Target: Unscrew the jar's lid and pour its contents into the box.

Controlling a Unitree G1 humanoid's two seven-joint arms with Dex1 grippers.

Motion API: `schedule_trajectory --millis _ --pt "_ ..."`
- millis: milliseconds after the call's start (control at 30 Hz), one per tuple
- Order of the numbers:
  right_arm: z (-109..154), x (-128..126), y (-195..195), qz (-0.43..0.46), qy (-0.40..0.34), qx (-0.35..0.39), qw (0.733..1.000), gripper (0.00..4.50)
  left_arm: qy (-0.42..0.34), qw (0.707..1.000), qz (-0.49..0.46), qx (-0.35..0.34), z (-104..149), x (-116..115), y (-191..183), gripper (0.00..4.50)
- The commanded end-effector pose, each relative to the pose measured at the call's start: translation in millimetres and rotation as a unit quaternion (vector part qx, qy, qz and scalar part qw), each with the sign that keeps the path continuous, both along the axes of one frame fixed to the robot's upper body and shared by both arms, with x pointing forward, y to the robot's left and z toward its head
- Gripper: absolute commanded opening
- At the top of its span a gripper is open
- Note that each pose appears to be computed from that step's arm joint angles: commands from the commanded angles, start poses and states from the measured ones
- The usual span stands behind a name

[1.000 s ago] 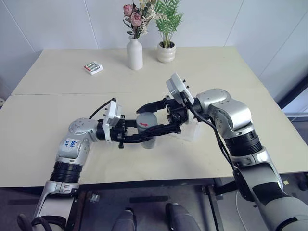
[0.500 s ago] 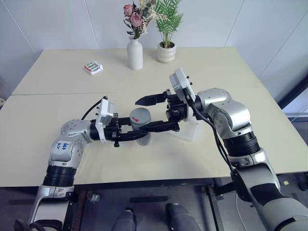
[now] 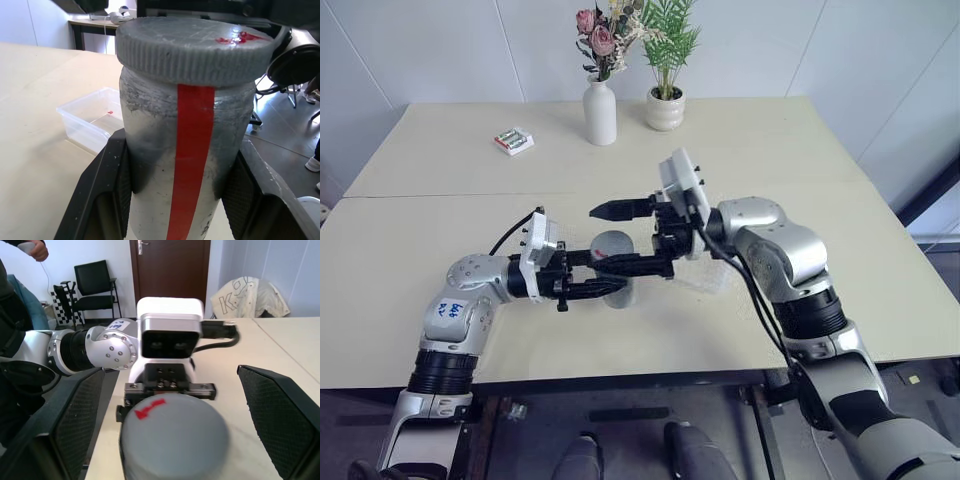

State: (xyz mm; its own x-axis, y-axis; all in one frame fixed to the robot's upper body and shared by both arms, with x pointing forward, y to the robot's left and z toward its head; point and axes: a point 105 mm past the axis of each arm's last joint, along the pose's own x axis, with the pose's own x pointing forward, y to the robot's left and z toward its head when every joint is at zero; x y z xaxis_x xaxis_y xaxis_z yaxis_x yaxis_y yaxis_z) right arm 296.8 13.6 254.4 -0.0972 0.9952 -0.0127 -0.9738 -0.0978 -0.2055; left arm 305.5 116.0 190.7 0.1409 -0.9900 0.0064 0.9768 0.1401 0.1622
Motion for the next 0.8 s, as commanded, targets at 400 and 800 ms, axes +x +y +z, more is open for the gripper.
schedule_trajectory --millis 400,800 --pt "2.5 10.8 4.2 -0.047 -0.014 0.000 0.999 4.48 -0.012 1.000 -0.003 -0.004 7.7 -1.4 -1.8 1.98" --pt "9.0 19.8 -18.8 -0.079 -0.020 0.008 0.997 4.48 -0.011 1.000 0.003 -0.003 6.2 -2.2 0.4 1.98"
